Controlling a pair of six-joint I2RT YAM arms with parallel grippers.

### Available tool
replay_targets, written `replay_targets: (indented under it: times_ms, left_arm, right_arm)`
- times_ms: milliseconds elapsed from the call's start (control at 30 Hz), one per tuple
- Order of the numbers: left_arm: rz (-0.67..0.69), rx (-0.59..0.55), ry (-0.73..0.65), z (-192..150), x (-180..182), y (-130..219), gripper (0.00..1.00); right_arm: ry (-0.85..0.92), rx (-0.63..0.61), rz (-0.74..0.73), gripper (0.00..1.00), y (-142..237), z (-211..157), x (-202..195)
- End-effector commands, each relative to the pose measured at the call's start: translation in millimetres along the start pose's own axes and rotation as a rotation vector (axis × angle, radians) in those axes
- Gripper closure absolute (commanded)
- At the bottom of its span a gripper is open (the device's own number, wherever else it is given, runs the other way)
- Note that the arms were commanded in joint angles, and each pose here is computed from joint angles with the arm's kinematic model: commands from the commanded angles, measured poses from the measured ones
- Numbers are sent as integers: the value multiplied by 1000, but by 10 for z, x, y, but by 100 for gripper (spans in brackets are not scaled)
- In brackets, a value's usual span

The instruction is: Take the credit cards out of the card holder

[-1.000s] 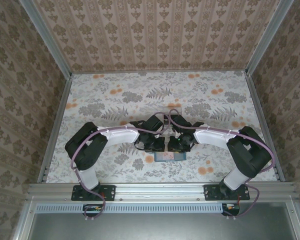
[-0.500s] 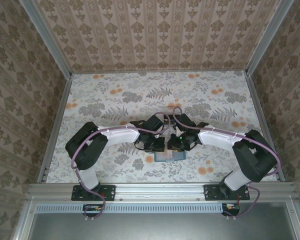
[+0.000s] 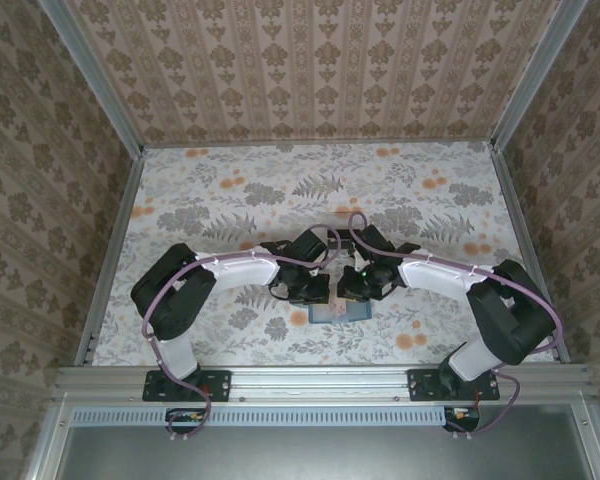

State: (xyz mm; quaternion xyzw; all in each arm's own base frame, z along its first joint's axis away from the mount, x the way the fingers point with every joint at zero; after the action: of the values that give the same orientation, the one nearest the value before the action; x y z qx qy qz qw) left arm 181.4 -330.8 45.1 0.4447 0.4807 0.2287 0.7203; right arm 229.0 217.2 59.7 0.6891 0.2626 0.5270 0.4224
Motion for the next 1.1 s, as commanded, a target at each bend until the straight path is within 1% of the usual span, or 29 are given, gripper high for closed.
replay_targets:
  times_ms: [0, 367, 733, 867, 1067]
  left_arm:
    - [64, 58, 15, -110, 164, -58, 94]
    - [66, 57, 13, -114, 170, -54, 94]
    - [66, 55, 12, -115, 172, -53, 94]
    - [66, 56, 13, -124, 176, -54, 94]
    - [65, 53, 12, -110, 169, -54, 94]
  right_arm:
    - [5, -27, -85, 88, 81, 11, -188]
    - [29, -43, -179, 88, 178, 26, -335]
    - [43, -44, -178, 88, 174, 53, -299]
    - [63, -46, -202, 88, 195, 67, -315]
    - [68, 2, -148, 88, 120, 25, -227]
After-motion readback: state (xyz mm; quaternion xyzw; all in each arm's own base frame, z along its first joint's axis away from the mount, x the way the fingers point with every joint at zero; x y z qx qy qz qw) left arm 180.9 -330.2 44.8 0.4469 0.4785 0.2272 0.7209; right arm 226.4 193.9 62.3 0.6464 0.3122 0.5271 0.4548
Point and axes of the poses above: each hand's point on the last joint's axis, 136 mm out from that joint toward the fingers, its own y axis back along the fingers, its own x axis along the line the jaws close on, z = x × y, the point moved 2 cm from there along y, back along the fingers, and after that the axes turned 14 degrees about -y, right-handed, at the moved point
